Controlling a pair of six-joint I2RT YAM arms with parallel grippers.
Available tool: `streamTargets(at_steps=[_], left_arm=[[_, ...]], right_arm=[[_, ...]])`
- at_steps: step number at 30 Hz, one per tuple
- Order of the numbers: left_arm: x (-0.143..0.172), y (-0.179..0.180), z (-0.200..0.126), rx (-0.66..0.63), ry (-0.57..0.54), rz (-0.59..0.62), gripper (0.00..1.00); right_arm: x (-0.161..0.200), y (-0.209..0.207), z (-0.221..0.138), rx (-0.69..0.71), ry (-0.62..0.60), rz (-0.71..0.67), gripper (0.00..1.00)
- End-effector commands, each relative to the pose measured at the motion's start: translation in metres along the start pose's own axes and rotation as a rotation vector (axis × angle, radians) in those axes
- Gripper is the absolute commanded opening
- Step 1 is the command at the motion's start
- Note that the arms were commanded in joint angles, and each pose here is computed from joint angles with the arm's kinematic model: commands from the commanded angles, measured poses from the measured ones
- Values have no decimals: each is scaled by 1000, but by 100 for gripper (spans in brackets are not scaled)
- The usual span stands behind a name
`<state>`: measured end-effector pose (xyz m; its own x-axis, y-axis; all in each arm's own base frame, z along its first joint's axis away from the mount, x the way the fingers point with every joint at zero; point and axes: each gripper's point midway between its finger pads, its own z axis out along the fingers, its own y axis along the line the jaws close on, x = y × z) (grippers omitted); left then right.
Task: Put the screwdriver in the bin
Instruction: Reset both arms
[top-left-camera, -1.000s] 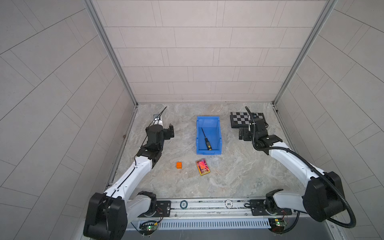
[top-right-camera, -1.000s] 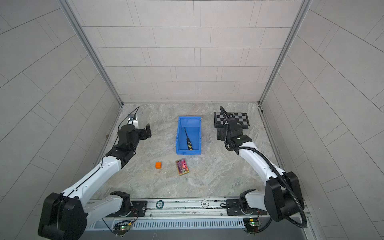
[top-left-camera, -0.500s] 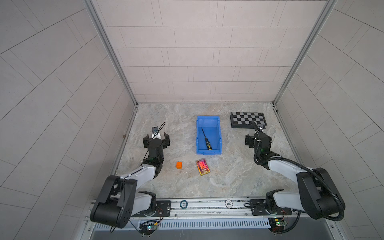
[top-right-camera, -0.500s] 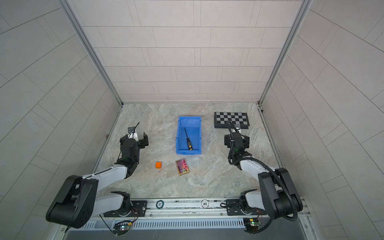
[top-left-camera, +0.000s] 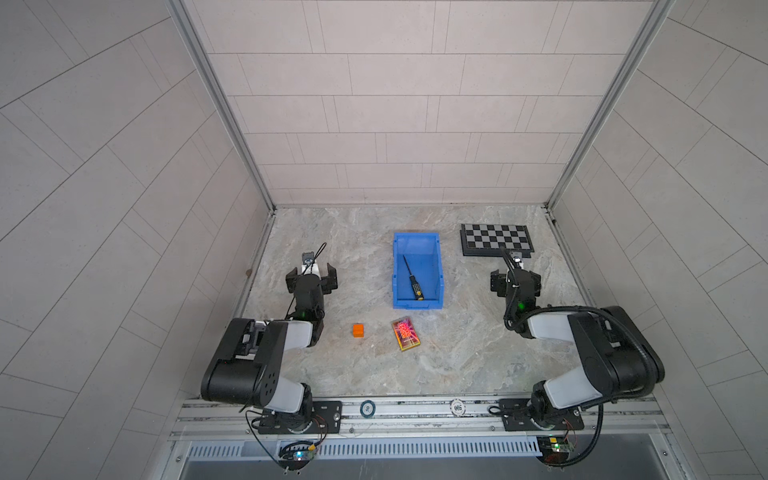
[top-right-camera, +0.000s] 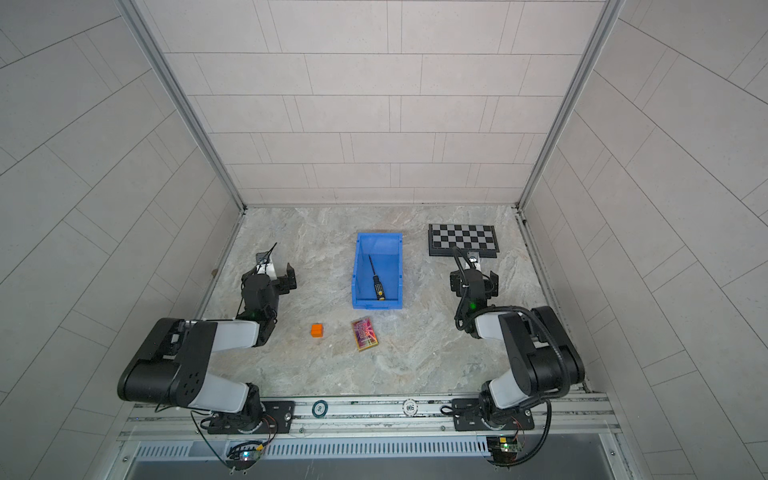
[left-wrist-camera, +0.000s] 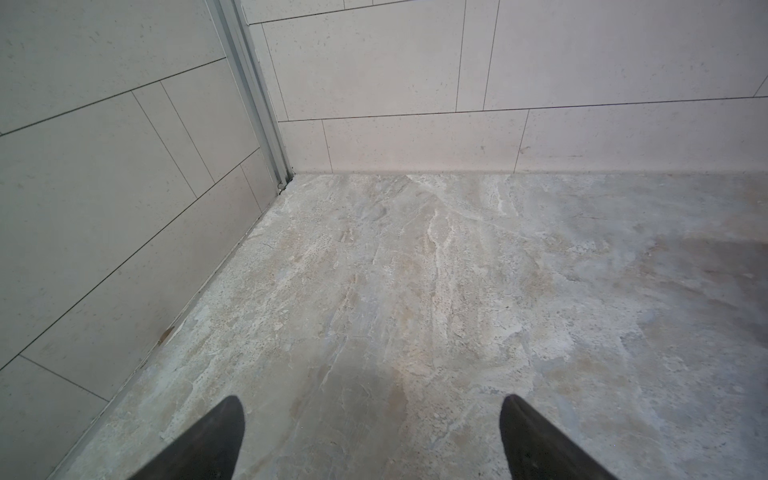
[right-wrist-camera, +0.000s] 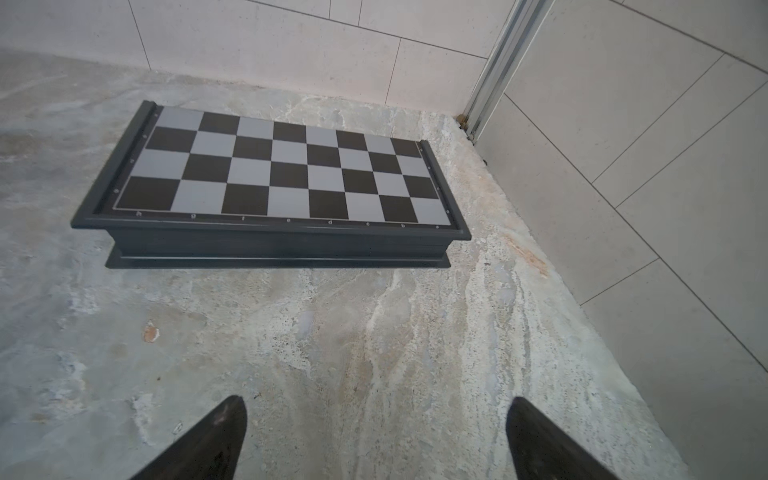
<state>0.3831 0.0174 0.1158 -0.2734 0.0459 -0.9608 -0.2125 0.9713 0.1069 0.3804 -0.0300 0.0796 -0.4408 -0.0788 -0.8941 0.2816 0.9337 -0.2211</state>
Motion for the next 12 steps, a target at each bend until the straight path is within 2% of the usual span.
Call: streamTargets(at_steps=[1,12], left_arm=[[-10,-1,2,13,-25,-17,100],[-9,-4,3,27,-17,-14,100]], right_arm=[[-15,-4,0,13,-104,32,99],[-14,1,4,-29,-81,21,99]])
